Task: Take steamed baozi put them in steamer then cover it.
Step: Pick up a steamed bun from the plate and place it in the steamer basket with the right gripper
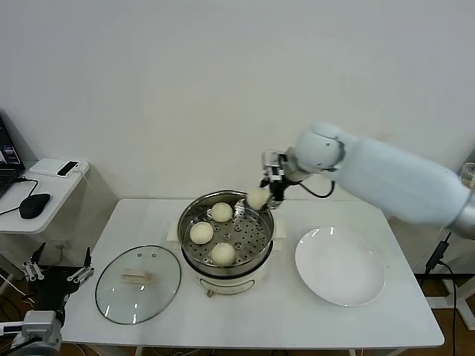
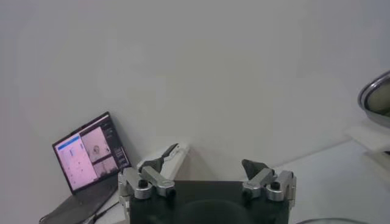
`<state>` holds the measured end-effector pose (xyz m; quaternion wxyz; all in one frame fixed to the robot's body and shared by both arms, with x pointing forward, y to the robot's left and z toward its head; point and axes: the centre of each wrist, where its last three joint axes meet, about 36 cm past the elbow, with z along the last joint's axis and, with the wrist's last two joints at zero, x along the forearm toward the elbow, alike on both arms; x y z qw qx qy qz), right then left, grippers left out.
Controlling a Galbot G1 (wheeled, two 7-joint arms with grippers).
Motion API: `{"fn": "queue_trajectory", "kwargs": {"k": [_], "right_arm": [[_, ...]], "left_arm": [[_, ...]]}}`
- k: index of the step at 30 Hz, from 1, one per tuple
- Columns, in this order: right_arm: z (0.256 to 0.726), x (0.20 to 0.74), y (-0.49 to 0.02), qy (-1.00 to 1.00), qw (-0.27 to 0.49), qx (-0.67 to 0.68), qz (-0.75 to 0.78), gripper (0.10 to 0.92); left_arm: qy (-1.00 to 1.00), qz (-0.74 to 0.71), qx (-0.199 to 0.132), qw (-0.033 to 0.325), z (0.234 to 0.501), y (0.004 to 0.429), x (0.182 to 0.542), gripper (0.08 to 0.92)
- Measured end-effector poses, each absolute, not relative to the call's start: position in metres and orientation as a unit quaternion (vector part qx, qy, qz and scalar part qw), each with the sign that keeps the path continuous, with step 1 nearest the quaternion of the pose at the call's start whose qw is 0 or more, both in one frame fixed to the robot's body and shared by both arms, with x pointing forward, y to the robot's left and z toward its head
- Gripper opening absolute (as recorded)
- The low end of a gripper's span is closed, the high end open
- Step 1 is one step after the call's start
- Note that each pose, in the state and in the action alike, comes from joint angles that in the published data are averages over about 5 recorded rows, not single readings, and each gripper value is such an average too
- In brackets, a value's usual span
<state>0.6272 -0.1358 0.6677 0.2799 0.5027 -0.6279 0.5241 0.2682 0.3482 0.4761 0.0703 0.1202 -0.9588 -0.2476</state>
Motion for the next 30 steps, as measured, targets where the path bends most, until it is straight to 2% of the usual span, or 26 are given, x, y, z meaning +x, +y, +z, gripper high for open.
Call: {"fn": "queue_trajectory", "kwargs": {"k": [9,27,30], "right_arm": [[0.632,0.629,-0.094,-0.619,0.304,0.512,0.512,0.619],[0.579,0.627,-0.083,-0.604,0.340,0.506,0.514,0.619],[0.576,0.627,-0.082,-0.604,0.339,0.504,0.516,0.651]], "left_arm": [[-0.958,-0.247,0.123,0.073,0.472,0.351,0.270,0.823],[-0.958,-0.246,0.125,0.077,0.467,0.354,0.274,0.823],[-0.958,-0.246,0.126,0.077,0.467,0.355,0.274,0.823]]}}
